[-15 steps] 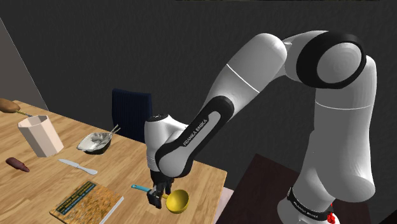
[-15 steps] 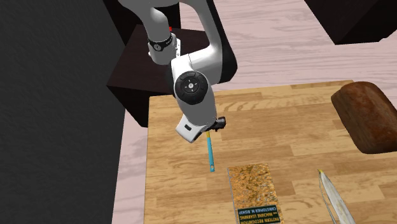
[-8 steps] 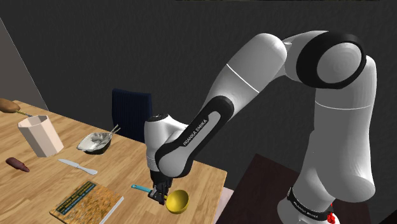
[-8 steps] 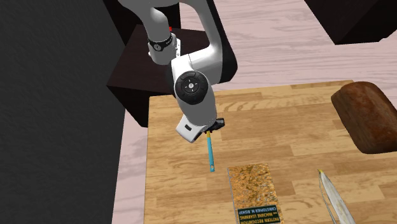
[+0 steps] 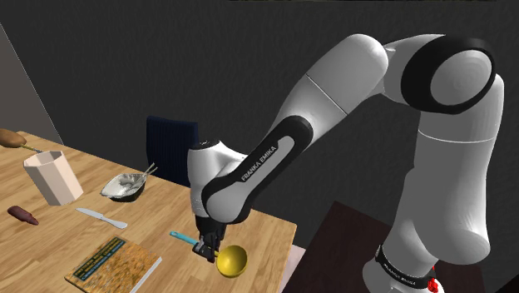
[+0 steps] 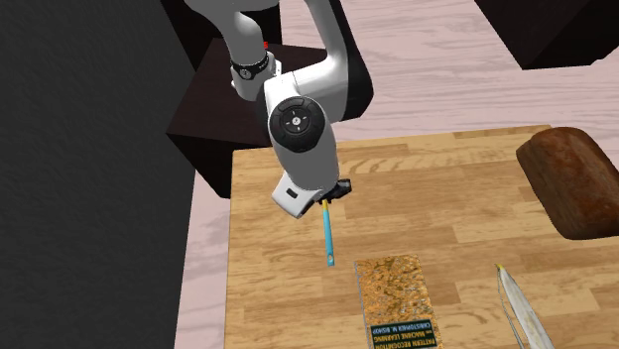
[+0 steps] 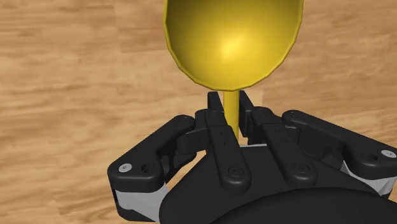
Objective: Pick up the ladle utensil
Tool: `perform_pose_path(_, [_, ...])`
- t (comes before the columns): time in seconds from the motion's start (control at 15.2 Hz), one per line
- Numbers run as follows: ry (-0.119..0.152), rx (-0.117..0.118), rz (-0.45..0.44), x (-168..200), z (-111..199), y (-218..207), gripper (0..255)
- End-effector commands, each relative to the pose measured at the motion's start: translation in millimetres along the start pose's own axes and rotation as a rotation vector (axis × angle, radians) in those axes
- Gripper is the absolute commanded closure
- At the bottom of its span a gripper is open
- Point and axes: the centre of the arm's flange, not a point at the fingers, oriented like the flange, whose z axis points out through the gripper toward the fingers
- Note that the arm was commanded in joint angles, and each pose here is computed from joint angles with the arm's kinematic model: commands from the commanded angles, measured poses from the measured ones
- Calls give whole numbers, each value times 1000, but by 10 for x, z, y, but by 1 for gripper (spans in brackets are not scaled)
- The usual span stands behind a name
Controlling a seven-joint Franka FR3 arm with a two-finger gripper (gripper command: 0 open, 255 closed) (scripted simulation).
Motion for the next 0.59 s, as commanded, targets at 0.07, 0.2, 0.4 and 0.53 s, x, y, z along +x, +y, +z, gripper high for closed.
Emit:
perform_pose_path(0.07, [0,0,0,-12,-160,-31,255])
perform_pose_path(0.2, [0,0,0,-20,-264,-49,255])
perform_pose_path(0.4, [0,0,0,-33,-420,-74,255])
perform_pose_path(0.53, [0,0,0,-41,-524,-91,255])
